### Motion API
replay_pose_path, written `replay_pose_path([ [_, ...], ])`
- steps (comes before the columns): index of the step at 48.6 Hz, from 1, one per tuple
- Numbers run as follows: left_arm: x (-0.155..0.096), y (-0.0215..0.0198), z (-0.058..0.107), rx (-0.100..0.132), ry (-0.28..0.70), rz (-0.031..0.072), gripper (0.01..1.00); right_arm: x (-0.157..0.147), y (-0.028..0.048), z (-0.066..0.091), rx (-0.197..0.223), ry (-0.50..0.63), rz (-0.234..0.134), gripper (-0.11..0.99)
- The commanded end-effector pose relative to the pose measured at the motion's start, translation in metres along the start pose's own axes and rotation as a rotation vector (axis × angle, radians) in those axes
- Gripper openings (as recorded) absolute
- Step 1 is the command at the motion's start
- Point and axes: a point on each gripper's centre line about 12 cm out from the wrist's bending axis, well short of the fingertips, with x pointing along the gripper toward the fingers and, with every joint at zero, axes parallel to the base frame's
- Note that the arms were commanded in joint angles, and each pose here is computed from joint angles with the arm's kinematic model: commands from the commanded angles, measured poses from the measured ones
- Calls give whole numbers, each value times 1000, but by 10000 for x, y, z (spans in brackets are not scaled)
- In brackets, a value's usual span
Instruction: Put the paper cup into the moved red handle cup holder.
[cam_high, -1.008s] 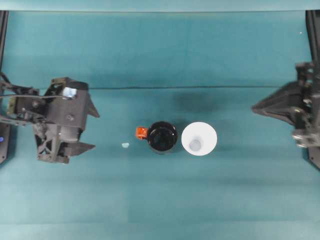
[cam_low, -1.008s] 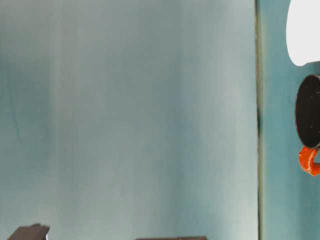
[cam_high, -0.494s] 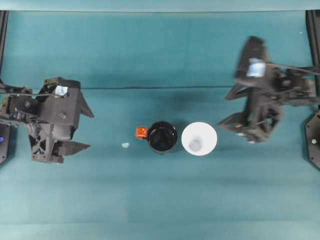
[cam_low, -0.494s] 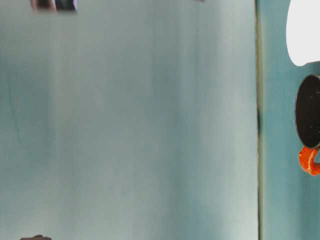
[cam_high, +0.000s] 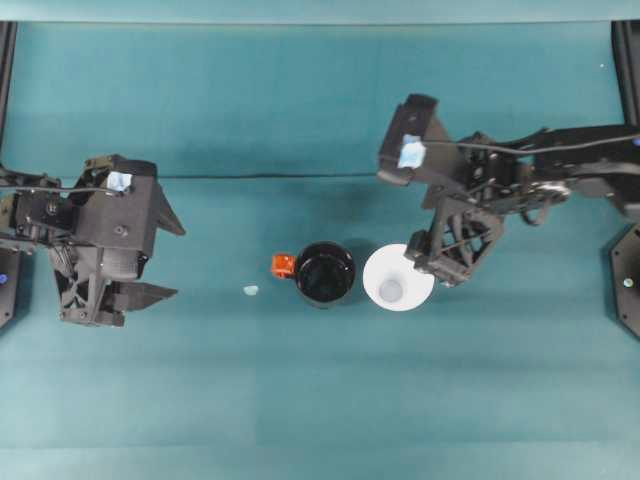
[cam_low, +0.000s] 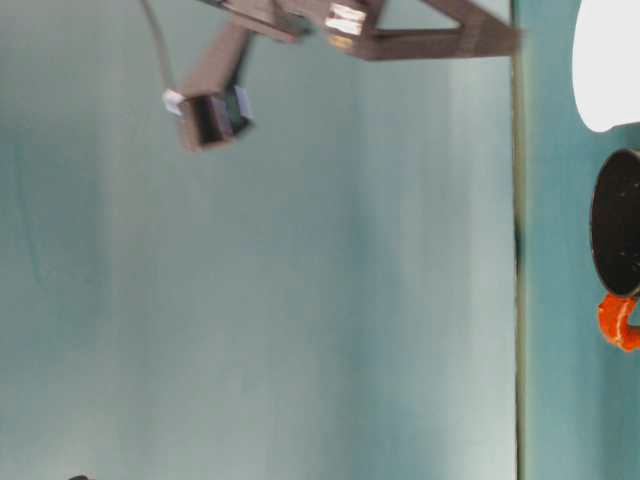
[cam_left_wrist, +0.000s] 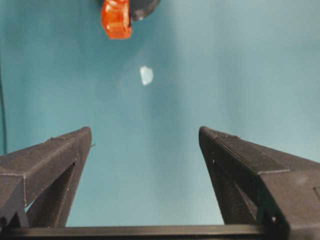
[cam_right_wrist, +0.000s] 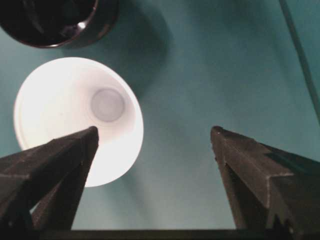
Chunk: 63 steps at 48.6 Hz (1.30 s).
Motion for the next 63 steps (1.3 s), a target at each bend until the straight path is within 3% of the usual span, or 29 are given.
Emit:
replay_pose_path([
  [1,-43,5,36,1,-23,3,953,16,17,72,-4,-11,1,937],
  [32,-9,-1,11,1,-11,2,952,473,-2,16,3,84,-23,931],
  [43,10,-2,3,1,-8,1,951,623,-1,-30,-1,122,-31,882],
  [48,10,-2,6,1,-11,1,951,644,19,-33,3,126,-27,734],
  [57,10,-2,6,1,-11,1,951,636,64,-12,1,121,-19,220],
  [63,10,2,6,-5,-11,2,949,628,97,2,-2,116,-15,-9],
])
